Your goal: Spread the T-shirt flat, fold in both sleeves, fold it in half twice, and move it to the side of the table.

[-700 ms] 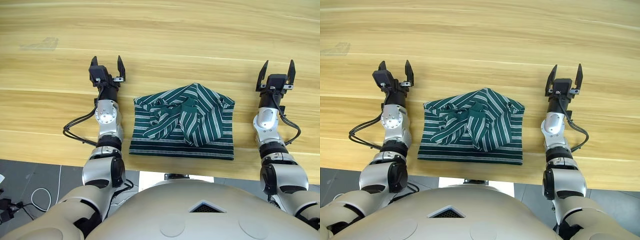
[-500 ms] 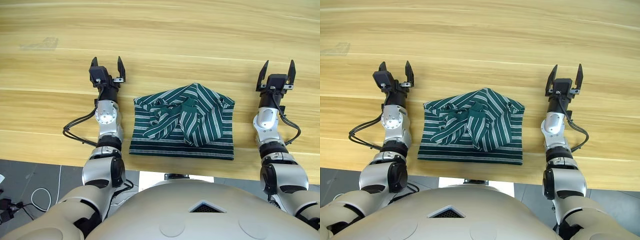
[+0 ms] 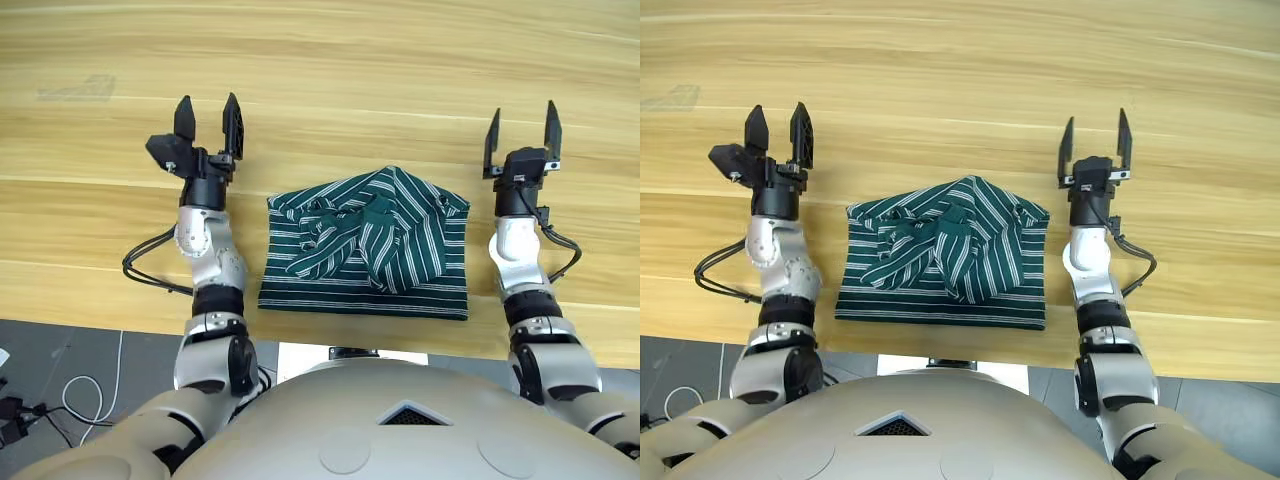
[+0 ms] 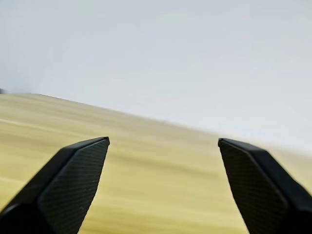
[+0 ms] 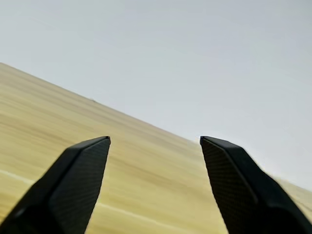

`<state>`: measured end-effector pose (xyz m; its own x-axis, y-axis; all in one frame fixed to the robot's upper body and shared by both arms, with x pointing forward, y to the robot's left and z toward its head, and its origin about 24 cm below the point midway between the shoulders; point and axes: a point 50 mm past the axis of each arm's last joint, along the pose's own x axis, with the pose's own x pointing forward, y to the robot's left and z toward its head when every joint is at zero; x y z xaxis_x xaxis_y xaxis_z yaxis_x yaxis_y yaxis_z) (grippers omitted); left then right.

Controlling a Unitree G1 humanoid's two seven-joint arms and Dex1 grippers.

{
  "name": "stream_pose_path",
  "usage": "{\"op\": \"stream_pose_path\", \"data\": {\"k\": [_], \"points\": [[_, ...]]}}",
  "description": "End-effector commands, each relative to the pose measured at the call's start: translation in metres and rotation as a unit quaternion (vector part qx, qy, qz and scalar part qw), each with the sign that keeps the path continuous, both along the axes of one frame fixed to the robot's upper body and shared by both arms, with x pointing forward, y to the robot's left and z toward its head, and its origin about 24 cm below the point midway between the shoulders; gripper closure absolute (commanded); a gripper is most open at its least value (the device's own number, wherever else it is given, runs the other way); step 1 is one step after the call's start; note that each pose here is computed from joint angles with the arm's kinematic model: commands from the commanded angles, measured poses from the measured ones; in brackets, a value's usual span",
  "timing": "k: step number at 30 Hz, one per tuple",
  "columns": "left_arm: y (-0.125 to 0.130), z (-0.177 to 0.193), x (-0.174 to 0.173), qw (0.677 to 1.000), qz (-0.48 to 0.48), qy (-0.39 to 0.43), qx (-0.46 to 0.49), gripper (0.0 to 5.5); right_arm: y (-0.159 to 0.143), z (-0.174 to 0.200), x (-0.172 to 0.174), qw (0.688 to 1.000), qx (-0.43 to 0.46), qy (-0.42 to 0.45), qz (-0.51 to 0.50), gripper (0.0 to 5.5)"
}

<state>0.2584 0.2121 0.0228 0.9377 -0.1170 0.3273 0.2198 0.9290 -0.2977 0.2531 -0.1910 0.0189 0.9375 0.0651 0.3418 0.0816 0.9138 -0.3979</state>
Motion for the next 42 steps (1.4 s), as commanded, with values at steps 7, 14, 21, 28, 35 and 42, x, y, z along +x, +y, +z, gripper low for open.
{"op": "stream_pose_path", "data": {"k": [7,14,21,28,35,42], "points": [[-0.025,0.007,-0.095,0.971,-0.237,0.005,0.023,1.37,0.026,0.028,-0.090,0.967,-0.077,0.073,0.230,2.08],[-0.031,-0.010,-0.121,0.948,-0.273,0.043,0.155,1.37,0.062,0.022,-0.134,0.906,-0.040,0.152,0.394,2.08],[-0.035,-0.020,-0.137,0.921,-0.322,0.069,0.209,1.37,0.090,-0.008,-0.150,0.873,-0.034,0.223,0.433,2.08],[-0.029,-0.021,-0.139,0.914,-0.324,0.085,0.230,1.37,0.094,-0.019,-0.141,0.886,-0.010,0.230,0.403,2.08],[-0.022,-0.022,-0.144,0.910,-0.311,0.105,0.253,1.37,0.085,-0.027,-0.158,0.884,-0.004,0.263,0.387,2.08],[-0.017,-0.021,-0.149,0.908,-0.291,0.128,0.272,1.37,0.084,-0.025,-0.175,0.874,0.004,0.282,0.396,2.08]]}}
